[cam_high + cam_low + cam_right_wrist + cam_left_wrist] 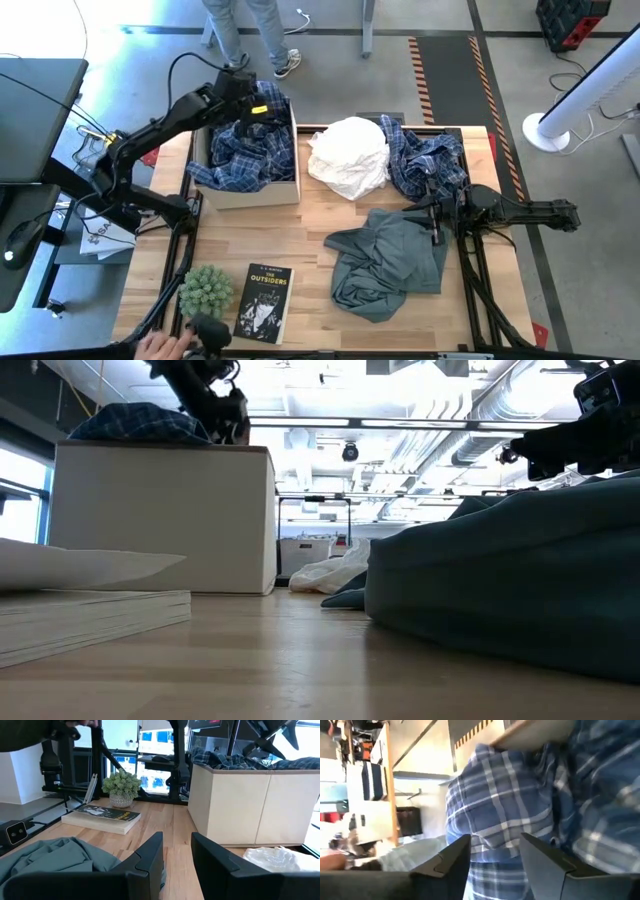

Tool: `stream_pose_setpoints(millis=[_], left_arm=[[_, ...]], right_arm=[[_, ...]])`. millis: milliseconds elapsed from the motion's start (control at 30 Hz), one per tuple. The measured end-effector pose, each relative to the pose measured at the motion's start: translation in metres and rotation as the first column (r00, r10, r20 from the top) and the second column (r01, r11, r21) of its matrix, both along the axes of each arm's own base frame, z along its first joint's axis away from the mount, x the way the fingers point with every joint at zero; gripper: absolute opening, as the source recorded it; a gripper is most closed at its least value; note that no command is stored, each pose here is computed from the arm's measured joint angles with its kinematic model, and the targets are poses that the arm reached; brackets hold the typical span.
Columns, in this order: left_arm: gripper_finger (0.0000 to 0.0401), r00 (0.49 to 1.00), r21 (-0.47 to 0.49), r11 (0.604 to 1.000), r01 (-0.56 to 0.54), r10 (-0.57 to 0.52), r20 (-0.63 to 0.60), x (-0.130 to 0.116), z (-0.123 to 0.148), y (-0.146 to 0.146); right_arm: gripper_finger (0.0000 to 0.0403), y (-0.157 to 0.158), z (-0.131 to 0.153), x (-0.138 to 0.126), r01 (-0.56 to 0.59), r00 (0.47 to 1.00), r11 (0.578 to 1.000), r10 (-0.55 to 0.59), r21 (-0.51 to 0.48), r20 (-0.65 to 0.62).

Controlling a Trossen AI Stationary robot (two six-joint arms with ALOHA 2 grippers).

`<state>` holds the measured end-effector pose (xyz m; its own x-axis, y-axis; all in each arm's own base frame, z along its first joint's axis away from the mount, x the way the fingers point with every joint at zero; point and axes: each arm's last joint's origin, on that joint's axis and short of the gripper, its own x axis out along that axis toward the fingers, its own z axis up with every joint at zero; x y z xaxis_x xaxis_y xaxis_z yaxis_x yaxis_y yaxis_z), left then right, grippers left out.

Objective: Sort clothes
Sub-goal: Put the bottom blue plaid shirt into the laundry organizer

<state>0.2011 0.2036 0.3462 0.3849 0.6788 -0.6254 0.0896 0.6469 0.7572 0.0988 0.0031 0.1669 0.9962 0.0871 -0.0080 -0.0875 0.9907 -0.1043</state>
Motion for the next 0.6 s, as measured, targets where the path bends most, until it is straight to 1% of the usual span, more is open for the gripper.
stream_pose_setpoints(millis=[100,167,267,367,467,567,600], left_arm=[[0.0171,0.995,-0.08,0.997,-0.003,0.011,0.102,0.002,-0.001,-0.001],[0.0165,0.989,-0.118,0.992,-0.052,0.068,0.13,0.004,-0.005,0.004],[0.0155,0.978,-0.123,0.977,-0.174,0.186,0.092,0.006,-0.018,0.017],[0.0138,0.968,-0.152,0.962,-0.229,0.241,0.068,0.01,-0.031,0.028],[0.0099,0.963,-0.14,0.957,-0.256,0.265,0.05,0.017,-0.04,0.034],[0.0035,0.963,-0.1,0.959,-0.264,0.269,0.038,0.023,-0.042,0.036],[0.0021,0.965,-0.094,0.963,-0.254,0.259,0.039,0.024,-0.042,0.034]], right_arm=[[0.0099,0.0,0.0,0.0,0.0,1.0,1.0,0.0,0.0,0.0],[0.0099,0.0,0.0,0.0,0.001,1.0,1.0,-0.001,0.0,0.0],[0.0099,0.0,0.0,0.0,0.0,1.0,1.0,0.0,0.0,0.0],[0.0099,0.0,0.0,0.0,0.0,1.0,1.0,0.0,0.0,0.001],[0.0099,0.0,0.0,0.0,0.0,1.0,1.0,0.0,0.0,0.0],[0.0099,0.0,0.0,0.0,0.0,1.0,1.0,0.0,0.0,0.0],[0.0099,0.0,0.0,0.0,0.001,1.0,1.0,-0.001,0.0,0.0]])
